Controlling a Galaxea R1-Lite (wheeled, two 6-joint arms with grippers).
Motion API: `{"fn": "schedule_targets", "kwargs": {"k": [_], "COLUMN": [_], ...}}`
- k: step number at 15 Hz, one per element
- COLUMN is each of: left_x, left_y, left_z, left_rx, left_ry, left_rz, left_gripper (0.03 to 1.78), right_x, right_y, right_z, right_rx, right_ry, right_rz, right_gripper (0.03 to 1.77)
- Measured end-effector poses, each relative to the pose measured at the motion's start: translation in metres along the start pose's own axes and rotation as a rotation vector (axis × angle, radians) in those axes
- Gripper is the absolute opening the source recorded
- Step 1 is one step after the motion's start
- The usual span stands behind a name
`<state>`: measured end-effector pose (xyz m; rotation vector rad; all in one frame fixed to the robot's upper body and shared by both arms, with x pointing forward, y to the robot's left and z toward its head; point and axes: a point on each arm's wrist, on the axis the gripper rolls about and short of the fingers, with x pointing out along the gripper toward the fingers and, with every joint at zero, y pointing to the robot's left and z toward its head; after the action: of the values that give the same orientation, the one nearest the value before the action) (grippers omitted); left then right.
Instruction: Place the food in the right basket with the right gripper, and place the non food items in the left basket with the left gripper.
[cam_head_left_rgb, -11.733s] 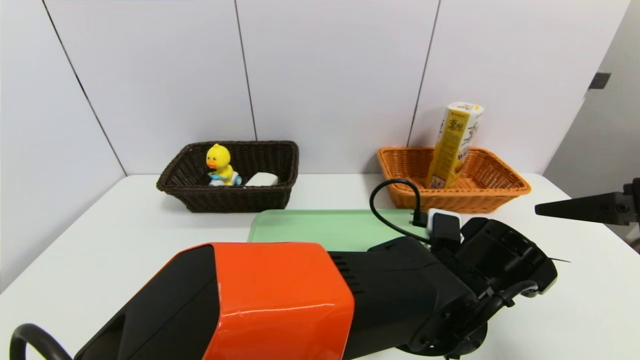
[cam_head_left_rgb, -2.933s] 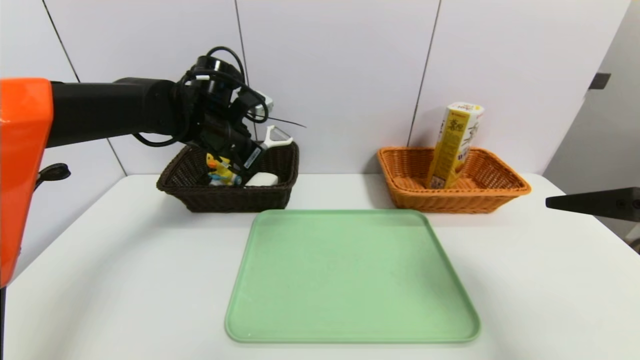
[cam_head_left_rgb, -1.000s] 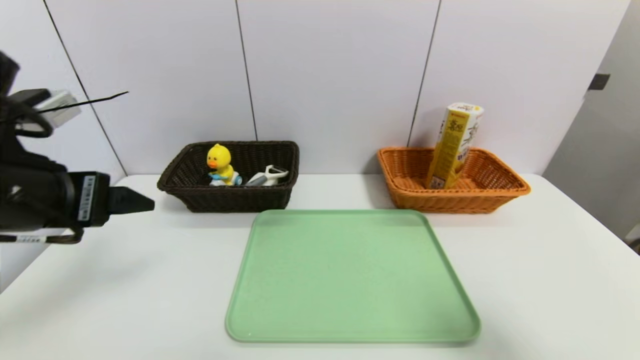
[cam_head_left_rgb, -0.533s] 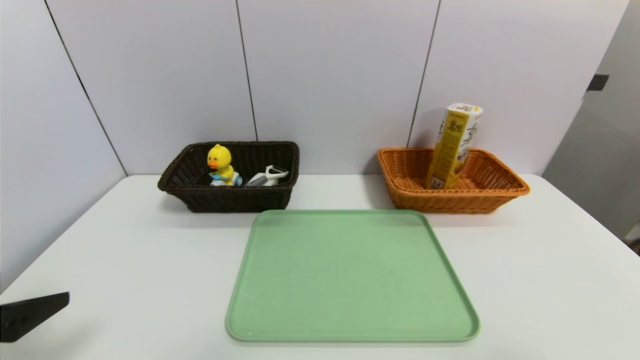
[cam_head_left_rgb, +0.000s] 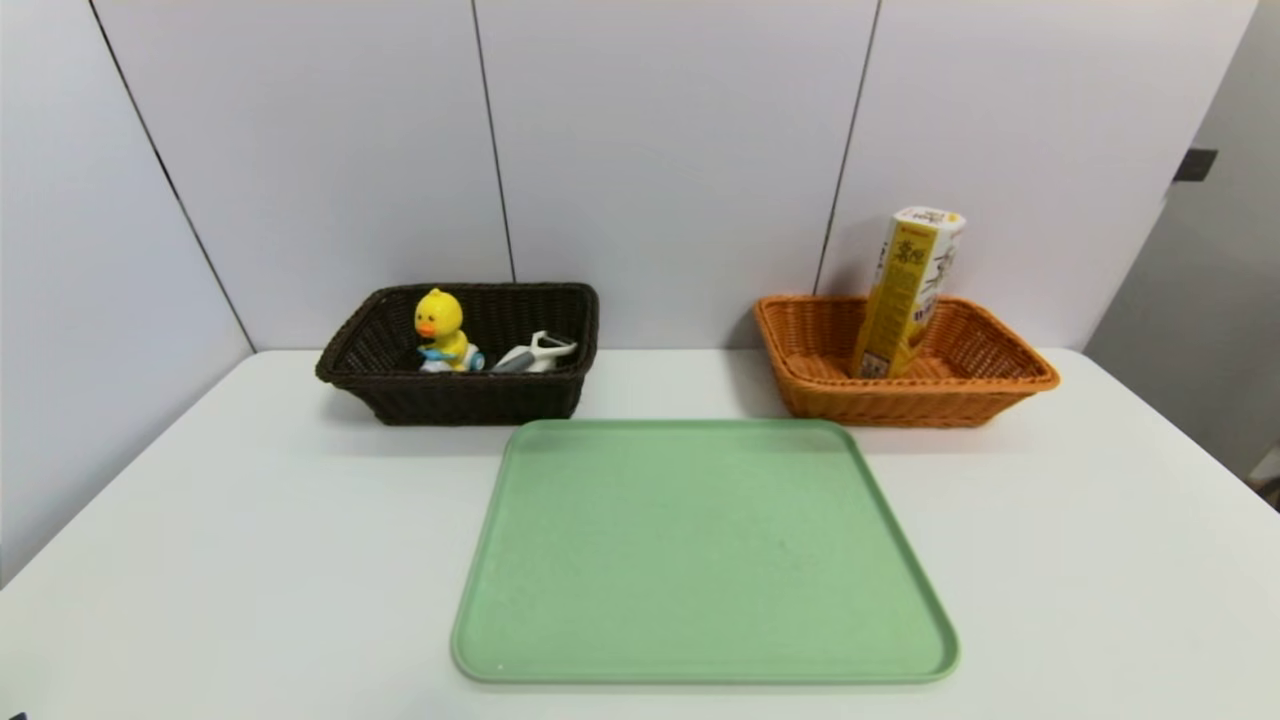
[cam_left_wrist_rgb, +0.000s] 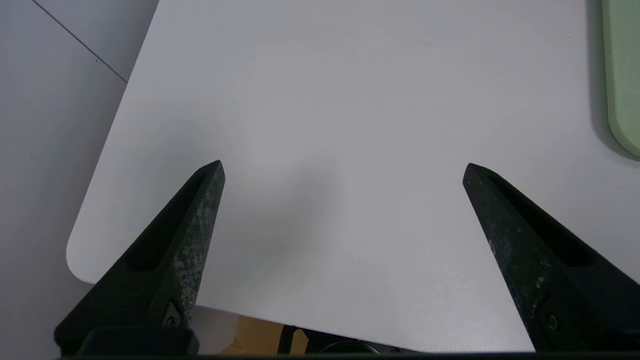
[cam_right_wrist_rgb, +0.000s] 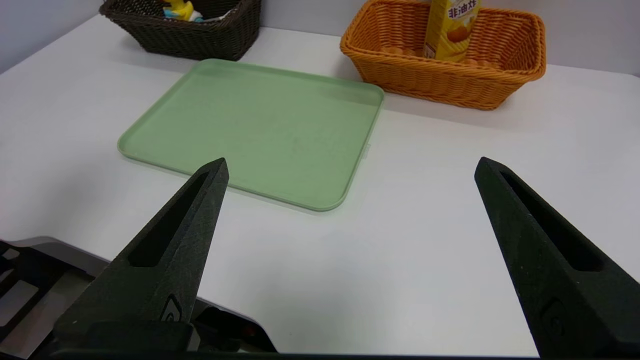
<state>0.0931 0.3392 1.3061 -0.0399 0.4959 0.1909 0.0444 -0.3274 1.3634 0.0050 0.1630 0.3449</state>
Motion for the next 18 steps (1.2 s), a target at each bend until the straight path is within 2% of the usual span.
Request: {"fn": "schedule_targets", "kwargs": {"k": [6, 13, 18], "left_x": [-0.004, -0.011, -0.005], "left_y": [0.004, 0.008, 0.009], "left_z": [-0.025, -0.060, -0.091], "left_rx": [-0.008, 0.001, 0.064], "left_ry": [-0.023, -0.071, -0.097], "left_rz": [0.027, 0.060, 0.077], "left_gripper": [1.69, 1.69, 1.69], "right_x": [-0.011, -0.024, -0.027], "right_y": [0.003, 0.008, 0.010], "right_z": [-0.022, -0.055, -0.085], "right_rx": [0.003, -0.021, -0.053], "right_ry": [0.053, 0.016, -0.010], "right_rz": [0.026, 0.031, 0.026], "right_gripper": [1.70, 1.70, 1.70]}}
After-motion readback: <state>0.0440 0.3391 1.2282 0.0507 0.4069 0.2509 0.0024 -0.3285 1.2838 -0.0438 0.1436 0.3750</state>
